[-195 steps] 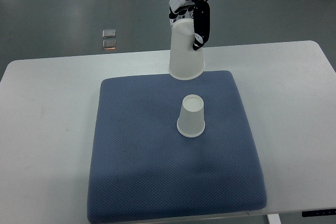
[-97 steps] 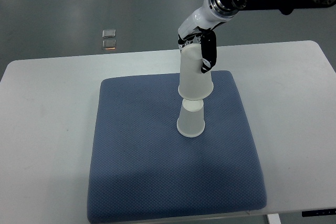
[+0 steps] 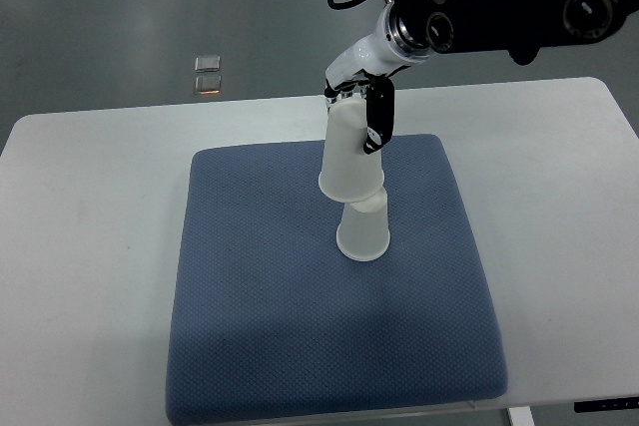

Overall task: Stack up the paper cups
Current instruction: 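Lower the held cup onto the upside-down cup on the pad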

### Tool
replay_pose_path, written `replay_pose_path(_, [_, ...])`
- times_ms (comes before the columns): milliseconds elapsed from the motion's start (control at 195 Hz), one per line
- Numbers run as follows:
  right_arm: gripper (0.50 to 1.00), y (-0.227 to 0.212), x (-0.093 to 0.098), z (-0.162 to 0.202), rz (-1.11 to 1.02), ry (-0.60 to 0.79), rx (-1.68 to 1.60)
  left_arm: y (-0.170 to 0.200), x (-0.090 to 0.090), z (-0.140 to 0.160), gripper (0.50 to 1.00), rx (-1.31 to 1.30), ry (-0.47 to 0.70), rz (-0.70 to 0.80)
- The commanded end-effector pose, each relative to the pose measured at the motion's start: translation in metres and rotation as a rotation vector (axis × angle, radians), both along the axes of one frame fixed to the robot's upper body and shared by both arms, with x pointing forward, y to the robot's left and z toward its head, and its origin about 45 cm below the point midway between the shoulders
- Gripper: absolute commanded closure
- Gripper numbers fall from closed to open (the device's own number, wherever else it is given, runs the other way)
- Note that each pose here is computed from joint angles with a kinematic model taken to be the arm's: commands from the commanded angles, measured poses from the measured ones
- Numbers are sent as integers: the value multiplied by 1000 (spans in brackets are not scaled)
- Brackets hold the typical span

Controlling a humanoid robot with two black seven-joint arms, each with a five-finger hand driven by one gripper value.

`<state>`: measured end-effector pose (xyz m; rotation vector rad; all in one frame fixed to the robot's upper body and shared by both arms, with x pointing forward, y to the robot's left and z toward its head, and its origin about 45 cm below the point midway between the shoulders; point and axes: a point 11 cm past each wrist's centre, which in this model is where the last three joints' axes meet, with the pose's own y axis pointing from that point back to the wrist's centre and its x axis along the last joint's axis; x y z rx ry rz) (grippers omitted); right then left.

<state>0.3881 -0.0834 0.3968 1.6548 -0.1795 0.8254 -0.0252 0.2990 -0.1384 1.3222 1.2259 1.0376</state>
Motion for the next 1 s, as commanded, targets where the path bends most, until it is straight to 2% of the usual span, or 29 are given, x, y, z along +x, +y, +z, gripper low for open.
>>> replay_pose_path(0, [859, 0, 0, -2, -12, 5, 15, 0, 0, 0, 500, 0, 0, 0])
replay_pose_path(997, [857, -22, 1, -34, -62, 28, -2, 1, 0, 0, 500, 3, 0, 0])
